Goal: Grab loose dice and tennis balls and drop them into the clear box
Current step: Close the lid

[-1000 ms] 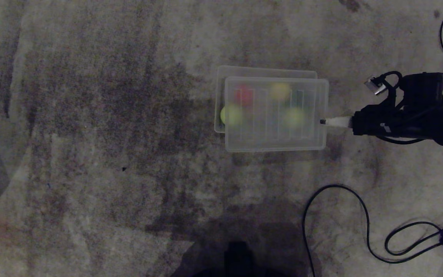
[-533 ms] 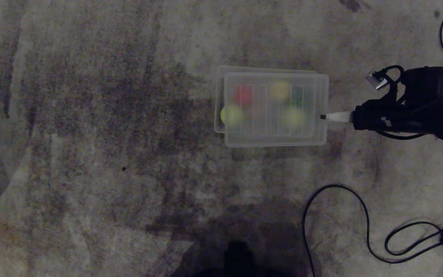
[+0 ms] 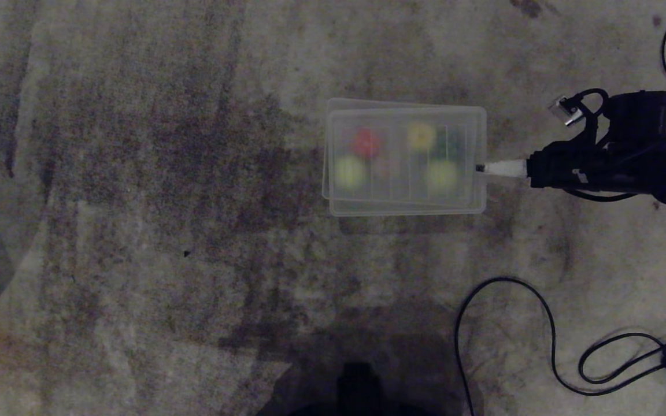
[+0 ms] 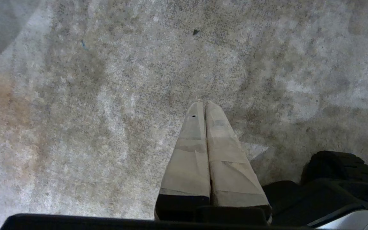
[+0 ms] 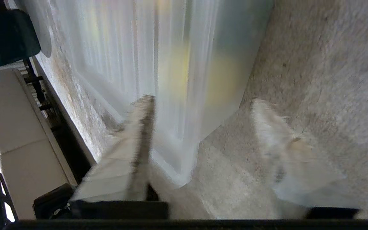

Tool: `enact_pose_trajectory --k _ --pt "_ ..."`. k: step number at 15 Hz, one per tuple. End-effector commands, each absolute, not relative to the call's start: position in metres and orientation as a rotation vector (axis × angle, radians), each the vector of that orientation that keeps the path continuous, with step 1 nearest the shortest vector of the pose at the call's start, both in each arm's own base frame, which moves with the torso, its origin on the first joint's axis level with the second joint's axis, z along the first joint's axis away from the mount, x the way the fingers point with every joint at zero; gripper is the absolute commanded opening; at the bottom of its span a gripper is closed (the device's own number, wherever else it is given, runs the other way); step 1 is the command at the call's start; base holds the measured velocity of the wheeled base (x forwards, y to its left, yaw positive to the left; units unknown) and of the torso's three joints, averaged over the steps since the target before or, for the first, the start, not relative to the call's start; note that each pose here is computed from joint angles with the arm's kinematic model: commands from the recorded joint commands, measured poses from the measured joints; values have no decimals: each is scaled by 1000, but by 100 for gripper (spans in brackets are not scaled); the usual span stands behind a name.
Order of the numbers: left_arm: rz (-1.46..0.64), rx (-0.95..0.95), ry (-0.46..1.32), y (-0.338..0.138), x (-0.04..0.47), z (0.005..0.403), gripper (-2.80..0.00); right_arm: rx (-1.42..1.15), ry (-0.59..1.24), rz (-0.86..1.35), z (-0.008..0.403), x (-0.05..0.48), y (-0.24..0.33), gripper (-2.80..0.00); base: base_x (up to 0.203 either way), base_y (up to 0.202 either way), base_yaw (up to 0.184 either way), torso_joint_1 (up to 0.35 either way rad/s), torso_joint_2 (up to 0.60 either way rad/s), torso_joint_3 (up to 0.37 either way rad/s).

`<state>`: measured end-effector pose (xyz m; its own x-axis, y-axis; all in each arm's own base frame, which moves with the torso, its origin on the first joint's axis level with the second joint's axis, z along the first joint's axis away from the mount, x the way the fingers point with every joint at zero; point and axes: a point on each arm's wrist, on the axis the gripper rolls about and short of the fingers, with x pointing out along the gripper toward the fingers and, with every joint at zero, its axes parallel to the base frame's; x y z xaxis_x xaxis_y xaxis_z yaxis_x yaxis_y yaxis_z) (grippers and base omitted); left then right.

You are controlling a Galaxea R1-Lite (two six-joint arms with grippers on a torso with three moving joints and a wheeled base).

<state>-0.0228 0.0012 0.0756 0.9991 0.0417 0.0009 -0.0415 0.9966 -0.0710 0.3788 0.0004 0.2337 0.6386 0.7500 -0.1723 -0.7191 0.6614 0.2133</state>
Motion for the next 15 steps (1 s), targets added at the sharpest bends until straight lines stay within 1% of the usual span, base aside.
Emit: enact_pose_trajectory --k 1,6,9,13,14,15 --pt "41 -72 0 1 -23 75 -280 120 237 848 241 373 1 0 0 0 0 0 0 0" --pt "43 -72 0 1 -23 75 -280 141 264 857 237 368 6 0 0 0 0 0 0 0" --pt "43 -72 0 1 -23 75 -280 258 309 855 241 364 11 0 0 0 0 0 0 0" --pt "43 -72 0 1 -23 75 -280 406 371 834 251 344 14 0 0 0 0 0 0 0" --pt "42 -72 0 1 -23 75 -280 426 383 828 251 338 13 -154 0 0 0 0 0 0" --pt "42 -72 0 1 -23 75 -280 454 395 821 252 333 13 -280 0 0 0 0 0 0"
